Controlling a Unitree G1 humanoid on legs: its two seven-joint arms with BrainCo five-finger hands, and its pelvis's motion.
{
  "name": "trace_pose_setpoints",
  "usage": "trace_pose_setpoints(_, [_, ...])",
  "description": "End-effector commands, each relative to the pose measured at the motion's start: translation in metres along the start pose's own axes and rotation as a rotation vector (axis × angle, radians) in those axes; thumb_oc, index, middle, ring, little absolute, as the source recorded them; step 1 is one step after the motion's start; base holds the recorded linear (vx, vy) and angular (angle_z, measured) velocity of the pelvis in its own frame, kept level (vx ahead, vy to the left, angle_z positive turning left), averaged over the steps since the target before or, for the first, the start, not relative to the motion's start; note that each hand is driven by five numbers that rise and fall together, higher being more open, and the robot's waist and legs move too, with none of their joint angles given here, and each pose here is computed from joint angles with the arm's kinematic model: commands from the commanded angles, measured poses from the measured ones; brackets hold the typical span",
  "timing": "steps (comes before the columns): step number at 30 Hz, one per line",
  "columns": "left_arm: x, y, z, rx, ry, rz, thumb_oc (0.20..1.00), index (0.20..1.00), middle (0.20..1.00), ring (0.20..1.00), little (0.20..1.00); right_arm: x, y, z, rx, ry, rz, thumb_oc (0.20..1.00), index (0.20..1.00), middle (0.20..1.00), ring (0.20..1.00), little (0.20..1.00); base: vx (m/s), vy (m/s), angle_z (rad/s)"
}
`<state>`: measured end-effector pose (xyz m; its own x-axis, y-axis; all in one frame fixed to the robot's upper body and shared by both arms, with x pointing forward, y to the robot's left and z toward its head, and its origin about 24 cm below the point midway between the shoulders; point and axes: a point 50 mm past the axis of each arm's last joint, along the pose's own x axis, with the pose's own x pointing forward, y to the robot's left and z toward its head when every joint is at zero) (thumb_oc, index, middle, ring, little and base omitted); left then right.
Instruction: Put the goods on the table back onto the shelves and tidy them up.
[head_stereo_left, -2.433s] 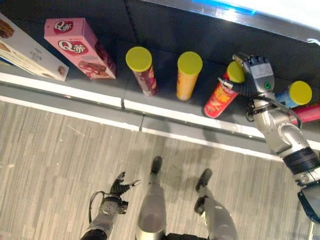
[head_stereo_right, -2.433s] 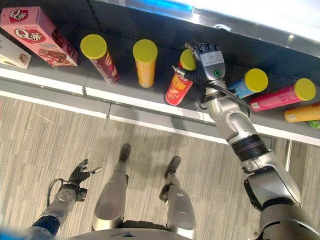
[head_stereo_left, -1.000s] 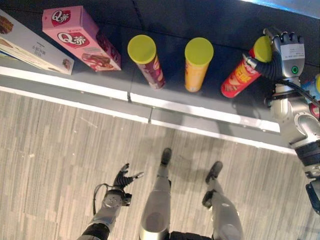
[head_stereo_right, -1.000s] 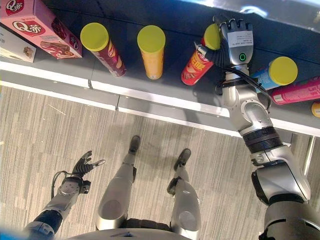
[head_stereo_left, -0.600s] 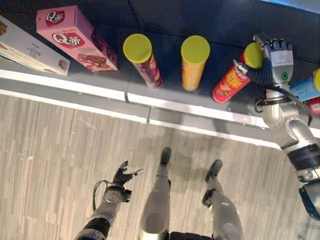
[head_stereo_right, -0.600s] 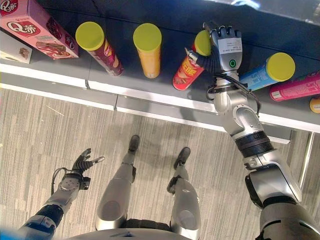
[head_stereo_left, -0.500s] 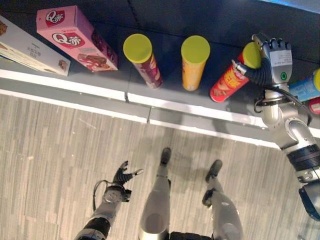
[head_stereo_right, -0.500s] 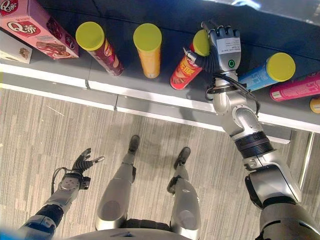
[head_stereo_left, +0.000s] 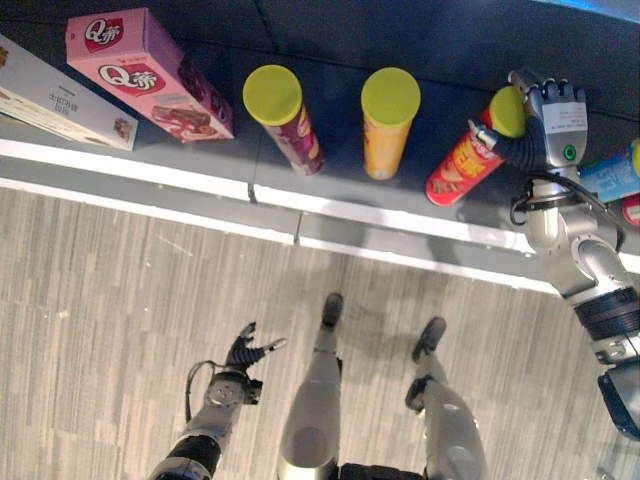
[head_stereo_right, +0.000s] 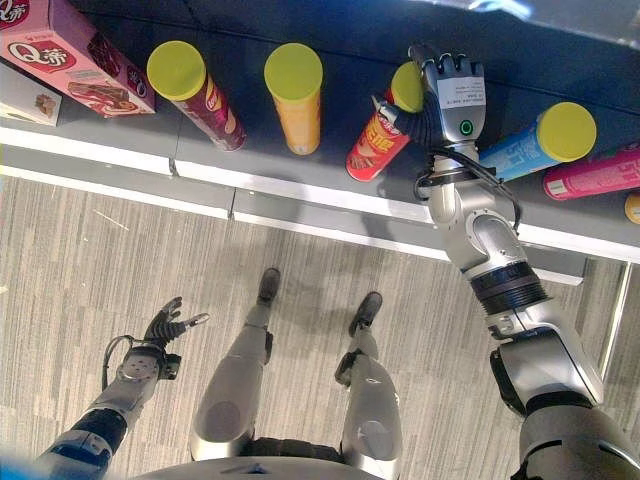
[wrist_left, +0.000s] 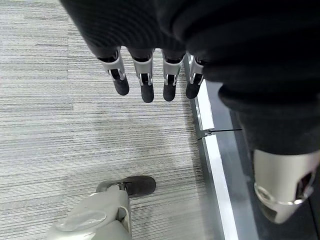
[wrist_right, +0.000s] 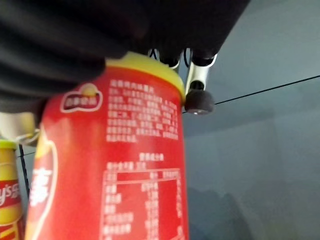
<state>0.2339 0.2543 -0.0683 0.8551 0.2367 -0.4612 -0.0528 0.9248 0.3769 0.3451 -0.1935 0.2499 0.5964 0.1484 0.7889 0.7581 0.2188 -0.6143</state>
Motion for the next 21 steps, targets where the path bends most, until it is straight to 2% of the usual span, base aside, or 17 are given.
trace_pose_setpoints(1, [-0.0002,0.0004,-0.0061,-0.003,0.029,0.010,1.000,1.000,1.000,1.000,1.000,0.0158,-0.0177,0.0033,-0.054,-0.072,-0.071,0.200,0.200,0.200,0.200,0.200,0.00,0.000,0.00])
trace_pose_setpoints(21, [0.0029,0.0012,-0.0017,0.000,0.026,0.018,1.000,1.000,1.000,1.000,1.000,0.0186,-0.0229,0.0001,-0.061,-0.058,-0.093,0.200,0.200,0.200,0.200,0.200,0.00,0.000,0.00])
